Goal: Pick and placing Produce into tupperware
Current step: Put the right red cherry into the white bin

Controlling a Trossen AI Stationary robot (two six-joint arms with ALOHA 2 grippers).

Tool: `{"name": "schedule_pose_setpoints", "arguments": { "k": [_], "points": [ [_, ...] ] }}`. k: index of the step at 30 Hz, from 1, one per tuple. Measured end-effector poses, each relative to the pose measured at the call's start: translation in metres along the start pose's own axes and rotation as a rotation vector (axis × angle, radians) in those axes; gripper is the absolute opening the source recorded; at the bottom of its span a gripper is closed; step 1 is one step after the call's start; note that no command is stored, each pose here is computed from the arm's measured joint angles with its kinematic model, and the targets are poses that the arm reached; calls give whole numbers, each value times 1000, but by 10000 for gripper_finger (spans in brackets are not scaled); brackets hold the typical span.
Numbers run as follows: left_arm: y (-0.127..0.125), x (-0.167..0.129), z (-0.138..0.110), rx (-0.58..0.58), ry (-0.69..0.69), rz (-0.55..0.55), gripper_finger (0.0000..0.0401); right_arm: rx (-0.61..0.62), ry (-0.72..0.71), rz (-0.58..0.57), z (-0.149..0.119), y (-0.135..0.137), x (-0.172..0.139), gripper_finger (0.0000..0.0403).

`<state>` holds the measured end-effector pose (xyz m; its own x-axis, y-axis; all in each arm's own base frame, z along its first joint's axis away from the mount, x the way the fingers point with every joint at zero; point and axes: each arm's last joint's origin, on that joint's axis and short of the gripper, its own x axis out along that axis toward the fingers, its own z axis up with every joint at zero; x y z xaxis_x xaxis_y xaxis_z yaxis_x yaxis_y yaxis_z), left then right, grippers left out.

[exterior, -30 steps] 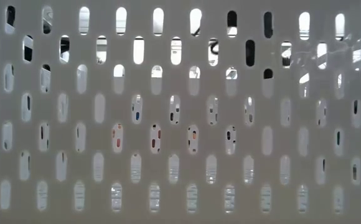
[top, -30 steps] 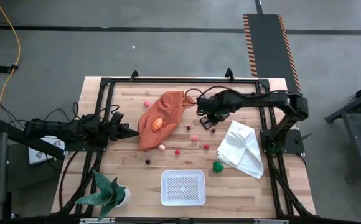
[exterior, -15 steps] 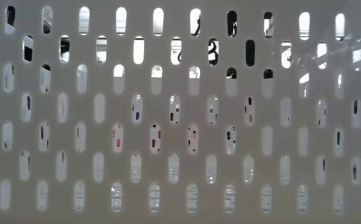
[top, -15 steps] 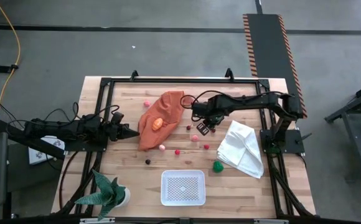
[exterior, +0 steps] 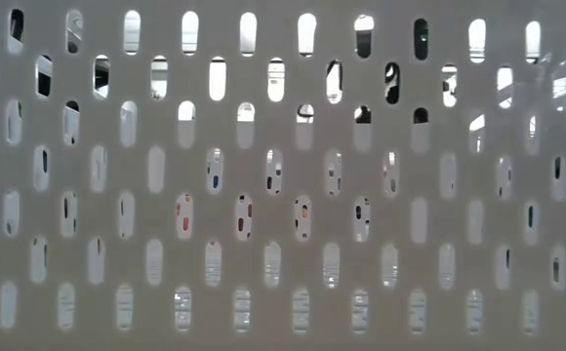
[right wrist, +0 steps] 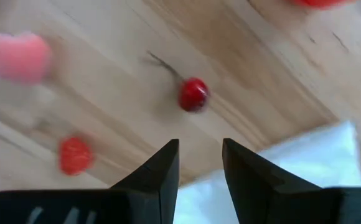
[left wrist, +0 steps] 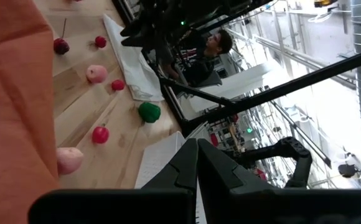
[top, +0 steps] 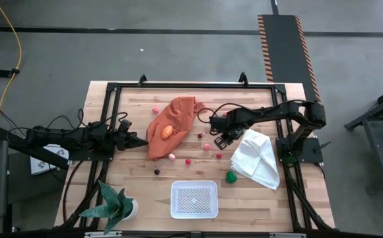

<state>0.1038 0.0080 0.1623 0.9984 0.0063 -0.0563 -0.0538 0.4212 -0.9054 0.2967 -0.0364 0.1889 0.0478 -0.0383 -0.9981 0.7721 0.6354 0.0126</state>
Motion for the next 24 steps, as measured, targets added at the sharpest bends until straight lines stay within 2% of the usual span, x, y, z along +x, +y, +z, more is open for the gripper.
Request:
{"name": "schedule_pose_setpoints", "arguments": {
  "k": [4, 9, 18, 24],
  "points": [
    [0, 0, 0, 0, 0, 0, 1, 29, -18, 60, 2, -6, 3, 115],
    [0, 0, 0, -1, 0, 0, 1, 65, -2, 49, 3, -15, 10, 115],
    [0, 0, 0, -2, 0, 0, 1, 60, -31, 79, 5, -15, 15, 115],
    [0, 0, 0, -2, 0, 1, 1, 101, -50, 95, 11, -19, 15, 115]
  ]
}}
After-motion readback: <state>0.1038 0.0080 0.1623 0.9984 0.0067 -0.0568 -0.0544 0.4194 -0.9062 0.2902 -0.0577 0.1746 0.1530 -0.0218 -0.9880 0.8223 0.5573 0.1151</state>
